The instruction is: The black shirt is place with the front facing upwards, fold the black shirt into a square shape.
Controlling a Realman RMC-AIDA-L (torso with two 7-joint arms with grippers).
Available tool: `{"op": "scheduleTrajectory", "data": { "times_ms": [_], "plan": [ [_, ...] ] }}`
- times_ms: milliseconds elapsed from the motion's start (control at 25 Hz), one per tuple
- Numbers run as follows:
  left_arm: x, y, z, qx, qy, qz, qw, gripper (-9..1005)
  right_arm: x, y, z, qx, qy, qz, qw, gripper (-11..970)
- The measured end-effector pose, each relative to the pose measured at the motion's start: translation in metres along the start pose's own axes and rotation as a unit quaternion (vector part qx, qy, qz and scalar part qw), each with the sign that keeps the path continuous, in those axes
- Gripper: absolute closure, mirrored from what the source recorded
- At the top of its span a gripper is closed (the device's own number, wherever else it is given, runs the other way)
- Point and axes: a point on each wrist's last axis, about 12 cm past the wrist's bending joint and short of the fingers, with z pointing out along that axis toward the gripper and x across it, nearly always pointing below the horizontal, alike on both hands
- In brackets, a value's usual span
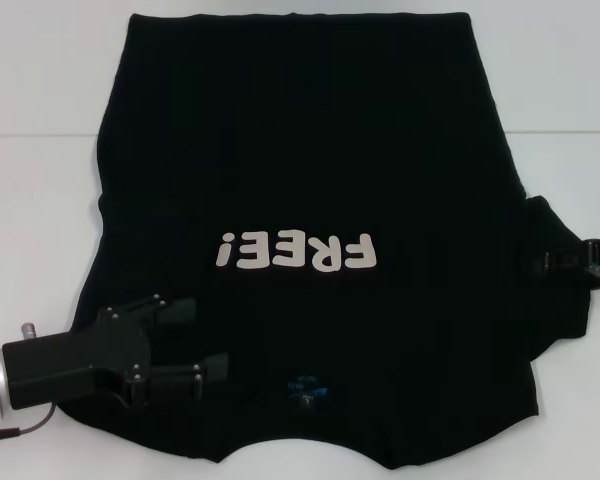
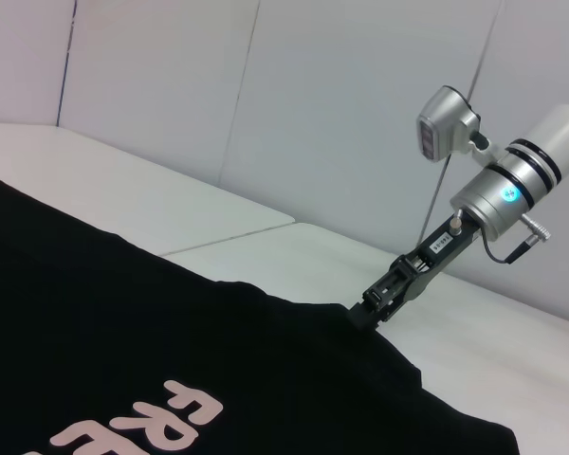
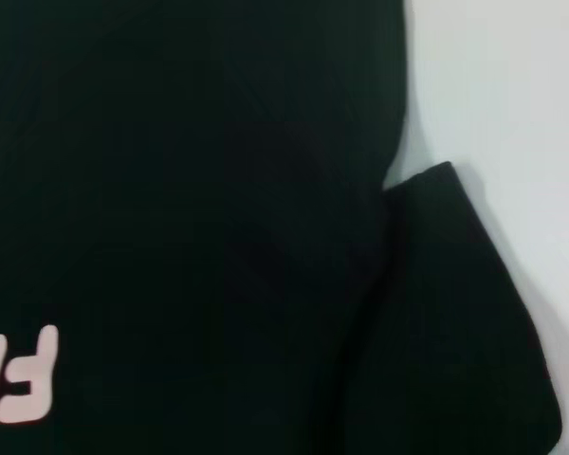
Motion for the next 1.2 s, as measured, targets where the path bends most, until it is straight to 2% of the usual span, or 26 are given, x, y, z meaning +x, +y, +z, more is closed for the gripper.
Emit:
{"op": "scheduleTrajectory", "data": {
  "times_ms": [480, 720, 800, 1040, 1200],
  "plan": [
    [-0.0001, 0.0002, -0.0002, -0.001, 0.000, 0.000, 1.000, 60, -0.0019, -0.0007, -0.0029, -0.007, -0.005, 0.005, 1.000, 42],
    [-0.0004, 0.0006, -0.0004, -0.002, -0.001, 0.000, 1.000, 60, -0.0034, -0.0031, -0.0046, 0.001, -0.010, 0.002, 1.000, 226],
    [-0.0007, 0.0009, -0.0008, -0.003, -0.002, 0.001, 1.000, 59, -0.0036, -0.0045, -0.0055, 0.006, -0.007, 0.001, 1.000, 425],
    [-0.0012, 0.0013, -0.0013, -0.003, -0.003, 0.001, 1.000, 59, -0.0019, -0.0058, -0.0046, 0.016, 0.004, -0.005, 1.000, 680],
    [-0.0012, 0.0013, -0.0013, -0.003, -0.003, 0.001, 1.000, 59, -0.0019, -0.0056, -0.0044, 0.019, 0.006, -0.009, 1.000, 759]
  ]
}}
